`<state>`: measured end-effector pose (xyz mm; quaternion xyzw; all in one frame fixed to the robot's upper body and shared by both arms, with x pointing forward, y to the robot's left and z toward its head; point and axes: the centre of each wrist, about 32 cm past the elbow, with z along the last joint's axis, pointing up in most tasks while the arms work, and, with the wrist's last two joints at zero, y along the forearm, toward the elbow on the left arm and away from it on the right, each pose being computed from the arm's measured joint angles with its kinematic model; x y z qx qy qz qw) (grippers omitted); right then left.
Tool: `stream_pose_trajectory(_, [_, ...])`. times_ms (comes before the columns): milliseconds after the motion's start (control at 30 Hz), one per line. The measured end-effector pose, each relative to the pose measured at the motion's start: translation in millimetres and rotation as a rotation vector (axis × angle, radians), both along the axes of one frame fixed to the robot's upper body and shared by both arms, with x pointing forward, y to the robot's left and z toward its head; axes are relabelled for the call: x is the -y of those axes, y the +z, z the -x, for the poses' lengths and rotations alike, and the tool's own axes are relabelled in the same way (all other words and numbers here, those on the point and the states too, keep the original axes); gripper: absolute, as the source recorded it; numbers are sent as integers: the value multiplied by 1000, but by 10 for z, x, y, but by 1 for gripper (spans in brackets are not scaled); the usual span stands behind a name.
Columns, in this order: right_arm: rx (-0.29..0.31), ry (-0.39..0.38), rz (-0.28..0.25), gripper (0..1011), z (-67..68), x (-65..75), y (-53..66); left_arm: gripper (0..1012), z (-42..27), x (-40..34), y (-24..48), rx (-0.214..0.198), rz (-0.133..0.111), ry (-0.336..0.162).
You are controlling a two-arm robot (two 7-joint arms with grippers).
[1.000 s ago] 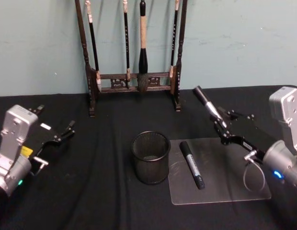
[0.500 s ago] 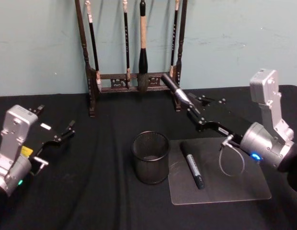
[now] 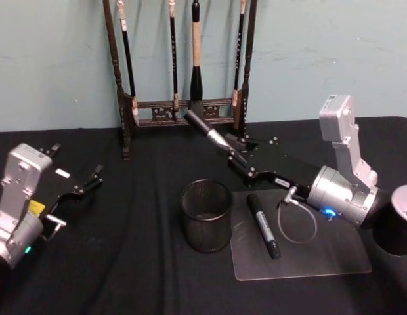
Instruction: Pick up the water-based marker from the table and place it into the pen holder.
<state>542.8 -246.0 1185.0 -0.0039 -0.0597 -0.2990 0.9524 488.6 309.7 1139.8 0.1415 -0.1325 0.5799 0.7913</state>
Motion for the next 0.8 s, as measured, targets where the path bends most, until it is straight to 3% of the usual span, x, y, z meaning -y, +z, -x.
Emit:
stream_pose_trajectory(300, [-16, 66, -10, 203, -68, -104, -70, 1009, 0, 0, -1, 0, 0, 0])
stream_pose_trajectory(800, [-52, 94, -9, 203, -131, -228, -190, 1009, 0, 0, 0, 0, 0, 0])
